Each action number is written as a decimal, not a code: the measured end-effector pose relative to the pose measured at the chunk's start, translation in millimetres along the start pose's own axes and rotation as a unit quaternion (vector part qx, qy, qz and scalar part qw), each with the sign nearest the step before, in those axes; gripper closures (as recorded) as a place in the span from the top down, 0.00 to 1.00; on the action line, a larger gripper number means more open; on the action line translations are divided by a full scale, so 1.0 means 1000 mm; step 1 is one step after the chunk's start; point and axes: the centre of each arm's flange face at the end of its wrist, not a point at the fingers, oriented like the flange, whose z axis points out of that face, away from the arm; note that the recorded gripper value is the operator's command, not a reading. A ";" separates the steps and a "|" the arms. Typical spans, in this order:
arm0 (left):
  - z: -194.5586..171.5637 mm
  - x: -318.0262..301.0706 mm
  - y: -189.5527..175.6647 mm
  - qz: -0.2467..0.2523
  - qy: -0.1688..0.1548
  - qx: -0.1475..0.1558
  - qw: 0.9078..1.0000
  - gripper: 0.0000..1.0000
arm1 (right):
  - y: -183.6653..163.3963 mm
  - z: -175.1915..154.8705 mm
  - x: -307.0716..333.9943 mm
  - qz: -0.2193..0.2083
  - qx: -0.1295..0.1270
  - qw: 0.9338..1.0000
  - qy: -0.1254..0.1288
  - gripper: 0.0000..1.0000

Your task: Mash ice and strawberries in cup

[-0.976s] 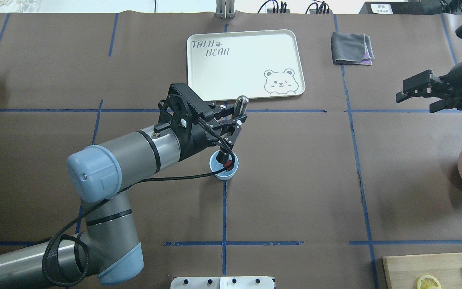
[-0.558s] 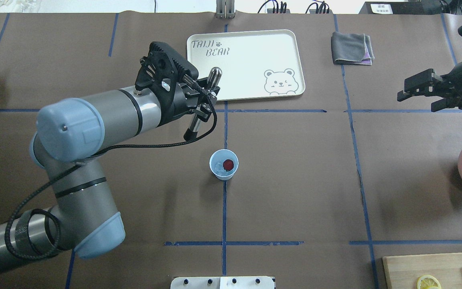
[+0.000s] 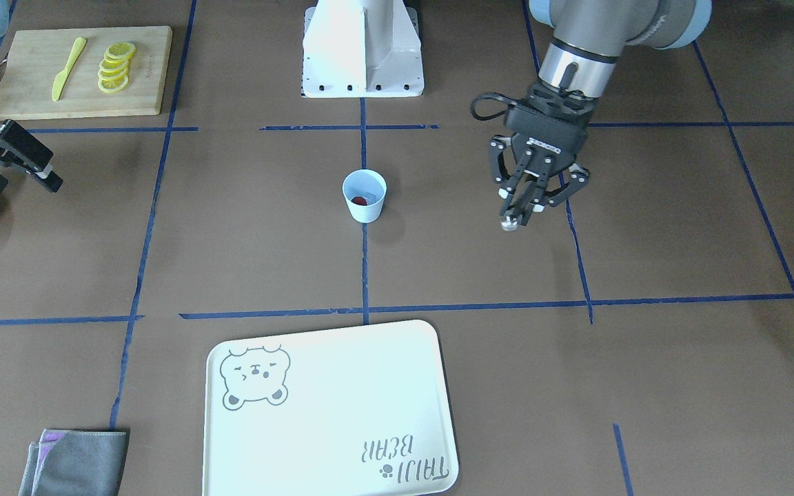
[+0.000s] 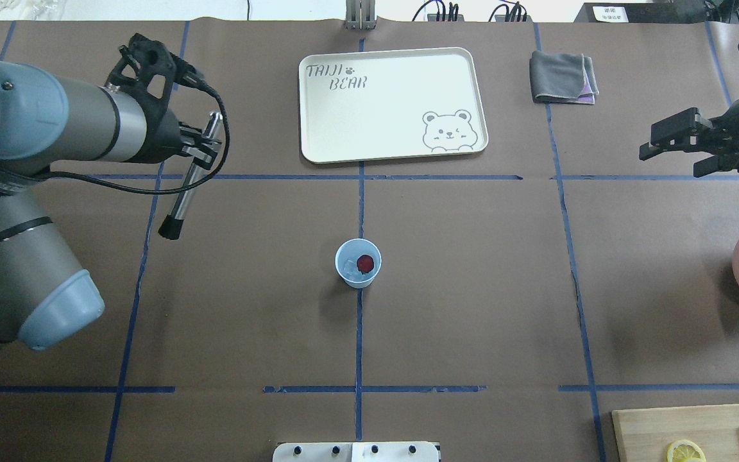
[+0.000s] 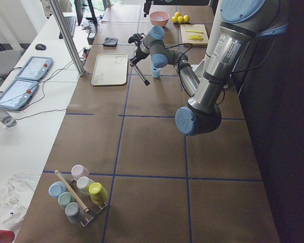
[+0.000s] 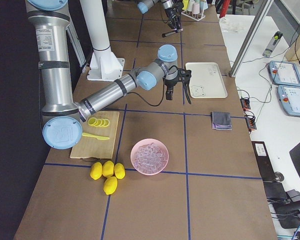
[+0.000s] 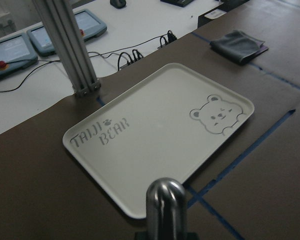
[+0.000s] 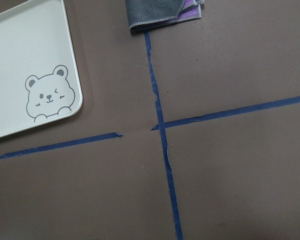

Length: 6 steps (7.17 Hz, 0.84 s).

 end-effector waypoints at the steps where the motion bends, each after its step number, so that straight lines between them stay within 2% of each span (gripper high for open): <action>1: 0.001 -0.044 0.011 -0.052 -0.011 -0.056 0.997 0.00 | 0.001 -0.001 0.001 0.000 0.000 1.000 0.000 0.99; 3: 0.012 -0.114 0.037 -0.138 -0.054 -0.160 0.976 0.00 | 0.003 -0.001 0.004 0.002 0.000 1.000 0.002 0.99; 5: 0.042 -0.185 0.075 -0.205 -0.086 -0.234 0.947 0.00 | 0.004 -0.002 0.004 0.001 0.000 1.000 0.001 0.99; 6: 0.061 -0.222 0.100 -0.222 -0.097 -0.265 0.933 0.00 | 0.004 -0.002 0.004 0.001 0.000 1.000 0.001 0.99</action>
